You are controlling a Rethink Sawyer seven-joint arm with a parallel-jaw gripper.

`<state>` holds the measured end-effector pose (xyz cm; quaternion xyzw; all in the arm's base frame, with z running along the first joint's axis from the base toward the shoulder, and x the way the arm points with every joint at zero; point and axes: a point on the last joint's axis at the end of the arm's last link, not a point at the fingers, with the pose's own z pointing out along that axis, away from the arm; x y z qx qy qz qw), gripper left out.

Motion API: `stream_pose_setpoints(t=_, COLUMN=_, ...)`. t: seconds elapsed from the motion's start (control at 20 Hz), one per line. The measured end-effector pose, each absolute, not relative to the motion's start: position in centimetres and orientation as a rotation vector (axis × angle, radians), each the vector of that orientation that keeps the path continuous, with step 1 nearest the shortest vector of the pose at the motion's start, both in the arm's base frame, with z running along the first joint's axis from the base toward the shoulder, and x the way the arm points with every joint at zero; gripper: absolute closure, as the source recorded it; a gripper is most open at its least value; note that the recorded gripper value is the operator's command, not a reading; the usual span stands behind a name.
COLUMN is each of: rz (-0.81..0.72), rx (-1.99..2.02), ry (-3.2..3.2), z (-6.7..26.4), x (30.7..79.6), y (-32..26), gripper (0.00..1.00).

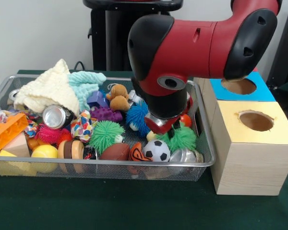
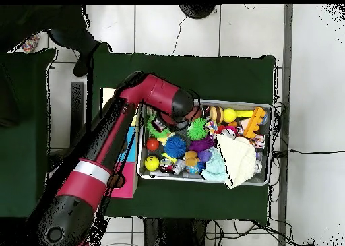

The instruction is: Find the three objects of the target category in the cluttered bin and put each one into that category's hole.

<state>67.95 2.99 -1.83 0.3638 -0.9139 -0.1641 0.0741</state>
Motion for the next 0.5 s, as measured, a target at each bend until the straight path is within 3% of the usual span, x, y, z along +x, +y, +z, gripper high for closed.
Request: stream_pose_setpoints(t=0.5, rz=-0.341, rx=1.097, ry=-2.524, z=2.8, x=67.5, y=0.3, gripper=1.00)
